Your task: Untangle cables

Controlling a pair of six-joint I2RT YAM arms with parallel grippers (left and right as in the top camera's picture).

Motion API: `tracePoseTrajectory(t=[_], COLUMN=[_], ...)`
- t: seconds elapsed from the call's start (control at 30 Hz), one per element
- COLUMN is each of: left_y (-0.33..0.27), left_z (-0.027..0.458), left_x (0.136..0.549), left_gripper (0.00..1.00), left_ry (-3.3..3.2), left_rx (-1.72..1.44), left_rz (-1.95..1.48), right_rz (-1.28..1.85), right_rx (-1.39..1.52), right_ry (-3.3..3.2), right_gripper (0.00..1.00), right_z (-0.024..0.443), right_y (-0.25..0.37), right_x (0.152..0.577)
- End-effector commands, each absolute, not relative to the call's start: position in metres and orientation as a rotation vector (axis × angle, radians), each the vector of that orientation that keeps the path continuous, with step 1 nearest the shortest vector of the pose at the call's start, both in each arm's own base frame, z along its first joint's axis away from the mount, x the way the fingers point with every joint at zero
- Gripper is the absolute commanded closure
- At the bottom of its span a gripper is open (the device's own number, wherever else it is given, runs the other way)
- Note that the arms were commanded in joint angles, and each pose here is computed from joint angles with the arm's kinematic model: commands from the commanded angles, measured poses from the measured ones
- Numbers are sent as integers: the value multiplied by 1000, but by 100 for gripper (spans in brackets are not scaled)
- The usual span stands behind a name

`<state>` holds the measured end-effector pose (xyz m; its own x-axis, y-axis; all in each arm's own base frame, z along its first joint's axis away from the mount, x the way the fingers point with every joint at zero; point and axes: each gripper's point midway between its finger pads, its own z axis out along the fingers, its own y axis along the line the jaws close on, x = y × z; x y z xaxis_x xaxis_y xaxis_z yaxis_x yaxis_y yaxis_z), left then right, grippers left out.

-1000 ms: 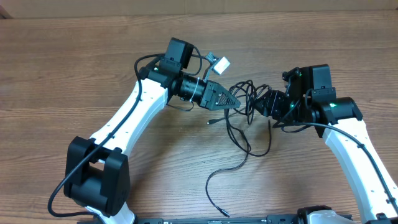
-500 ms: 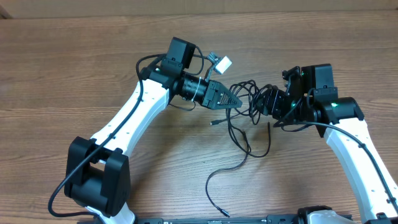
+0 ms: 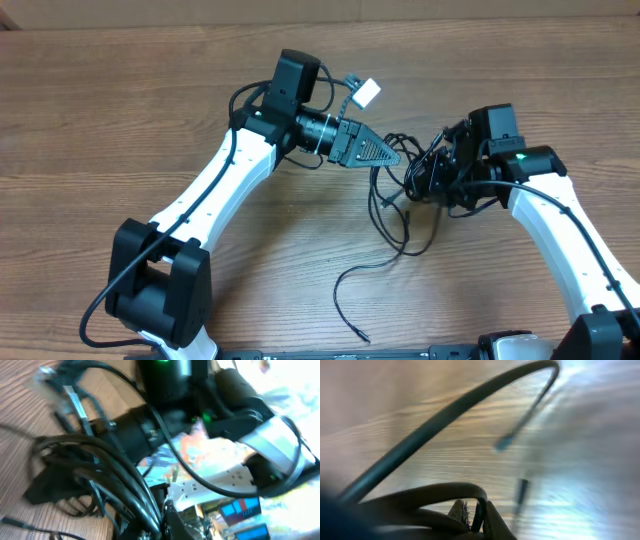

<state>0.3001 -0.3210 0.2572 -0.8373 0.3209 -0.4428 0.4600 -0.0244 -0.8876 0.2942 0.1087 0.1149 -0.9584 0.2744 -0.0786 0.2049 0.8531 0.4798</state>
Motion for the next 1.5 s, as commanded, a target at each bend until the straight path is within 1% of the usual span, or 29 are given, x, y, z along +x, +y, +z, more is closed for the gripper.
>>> tracePoseTrajectory(t=[0.0, 0.07, 0.1, 0.2, 0.3, 0.57, 0.67, 0.73, 0.83, 0.9, 0.93, 1.03, 1.07, 1.1, 1.17, 1.2, 1.3, 1.37, 1.47], left_y=[-300, -286, -271, -246, -225, -197, -196, -199, -212, -214, -212, -204, -196, -193, -187, -179, -162, -148, -142], left_z=[260, 239, 219, 193, 182, 170, 169, 171, 187, 195, 198, 203, 212, 218, 229, 237, 237, 228, 214], left_x=[321, 334, 342, 346, 346, 347, 344, 341, 333, 331, 332, 333, 332, 331, 329, 329, 334, 340, 342], left_gripper=[96, 96, 96, 96, 96, 96, 96, 96, 95, 91, 88, 86, 82, 79, 68, 57, 57, 57, 57], left_ry=[2134, 2243, 2351, 2492, 2556, 2628, 2627, 2611, 2491, 2447, 2448, 2461, 2455, 2447, 2426, 2414, 2462, 2536, 2603], left_rx=[774, 682, 610, 532, 489, 442, 466, 500, 606, 634, 648, 667, 681, 688, 695, 695, 619, 505, 417], left_rz=[-1891, -1761, -1635, -1468, -1405, -1314, -1313, -1333, -1465, -1495, -1442, -1309, -1195, -1149, -1067, -970, -804, -705, -670], right_rz=[201, 39, -24, -51, -53, -51, 42, 165, 332, 353, 351, 346, 342, 342, 342, 342, 342, 342, 341], right_rx=[614, 711, 761, 828, 902, 988, 977, 892, 783, 761, 752, 734, 731, 731, 731, 732, 733, 736, 740], right_ry=[2906, 2897, 2886, 2865, 2837, 2777, 2777, 2805, 2834, 2843, 2852, 2863, 2866, 2868, 2868, 2869, 2875, 2881, 2890], right_gripper=[92, 91, 89, 84, 82, 81, 81, 79, 78, 77, 77, 77, 76, 74, 73, 70, 64, 61, 58], right_z=[92, 90, 90, 90, 91, 104, 111, 114, 118, 118, 118, 117, 117, 117, 117, 117, 117, 116, 116], right_y=[41, 16, 2, -13, -27, -47, -37, -23, -2, 0, 1, 0, 0, 0, 0, 0, 1, 1, 1], right_x=[290, 283, 281, 280, 281, 287, 292, 297, 300, 299, 298, 296, 295, 295, 295, 295, 293, 292, 289])
